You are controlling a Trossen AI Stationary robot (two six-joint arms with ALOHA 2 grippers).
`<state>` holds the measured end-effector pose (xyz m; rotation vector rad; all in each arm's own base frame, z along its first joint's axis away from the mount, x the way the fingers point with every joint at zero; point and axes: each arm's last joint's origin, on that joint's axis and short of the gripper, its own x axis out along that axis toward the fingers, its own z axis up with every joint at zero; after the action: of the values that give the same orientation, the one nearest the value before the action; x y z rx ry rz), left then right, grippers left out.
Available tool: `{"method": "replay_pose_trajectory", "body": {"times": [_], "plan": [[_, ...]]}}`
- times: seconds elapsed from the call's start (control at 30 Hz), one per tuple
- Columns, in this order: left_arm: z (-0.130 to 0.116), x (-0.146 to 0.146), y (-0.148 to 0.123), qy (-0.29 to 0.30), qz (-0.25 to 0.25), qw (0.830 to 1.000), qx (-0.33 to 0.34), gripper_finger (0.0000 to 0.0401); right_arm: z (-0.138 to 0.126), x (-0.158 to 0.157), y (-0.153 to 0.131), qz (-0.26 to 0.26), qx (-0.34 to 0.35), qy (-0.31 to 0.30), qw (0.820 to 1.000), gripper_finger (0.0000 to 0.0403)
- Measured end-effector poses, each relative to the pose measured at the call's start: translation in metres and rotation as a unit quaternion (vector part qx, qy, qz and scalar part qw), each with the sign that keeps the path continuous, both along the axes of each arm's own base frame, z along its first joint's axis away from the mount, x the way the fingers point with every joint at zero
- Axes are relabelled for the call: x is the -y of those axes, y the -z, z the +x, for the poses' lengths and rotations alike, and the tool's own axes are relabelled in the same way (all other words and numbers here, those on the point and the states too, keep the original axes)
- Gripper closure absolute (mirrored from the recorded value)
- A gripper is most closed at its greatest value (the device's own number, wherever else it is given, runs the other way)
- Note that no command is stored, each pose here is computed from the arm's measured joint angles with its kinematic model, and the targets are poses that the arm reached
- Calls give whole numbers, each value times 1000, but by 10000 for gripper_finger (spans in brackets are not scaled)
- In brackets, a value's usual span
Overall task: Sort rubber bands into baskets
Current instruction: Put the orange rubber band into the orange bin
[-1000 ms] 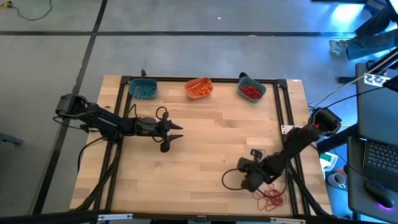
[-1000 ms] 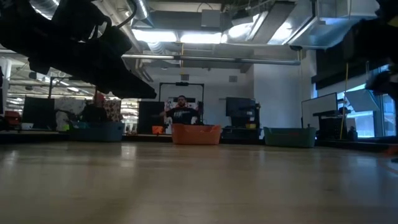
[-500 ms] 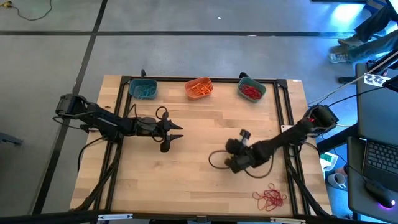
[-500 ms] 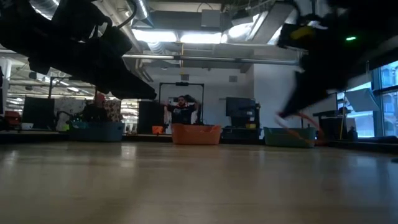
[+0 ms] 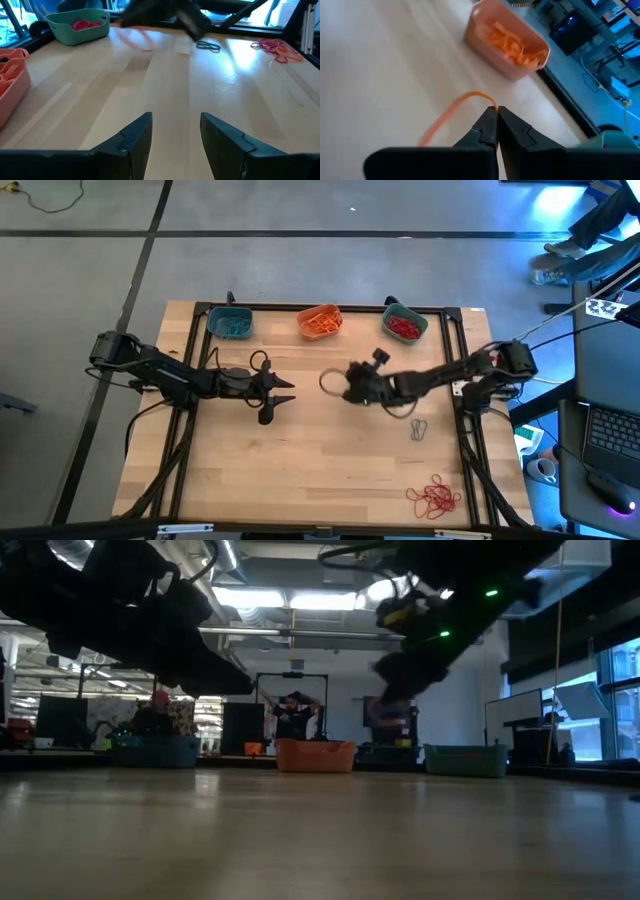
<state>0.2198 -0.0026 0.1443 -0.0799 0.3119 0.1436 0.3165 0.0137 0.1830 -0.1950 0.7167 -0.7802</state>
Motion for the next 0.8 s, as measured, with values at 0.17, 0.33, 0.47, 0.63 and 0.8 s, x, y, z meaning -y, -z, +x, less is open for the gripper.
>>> {"method": "replay_pose_trajectory", "body": {"times": [0.17,0.33,0.47,0.63,0.8], "plan": [[0,0,-1,3,9,1000,2,237,15,43,-10,12,59,-9,998,388],[1,-1,-4,6,26,999,18,237,28,86,-11,11,116,-38,993,388],[3,0,-12,5,21,998,60,237,33,119,-3,12,161,-44,986,388],[4,-2,-15,7,49,996,75,237,32,157,8,14,211,-41,976,388],[4,-6,-20,1,66,993,98,237,28,183,21,4,241,-22,970,388]]}}
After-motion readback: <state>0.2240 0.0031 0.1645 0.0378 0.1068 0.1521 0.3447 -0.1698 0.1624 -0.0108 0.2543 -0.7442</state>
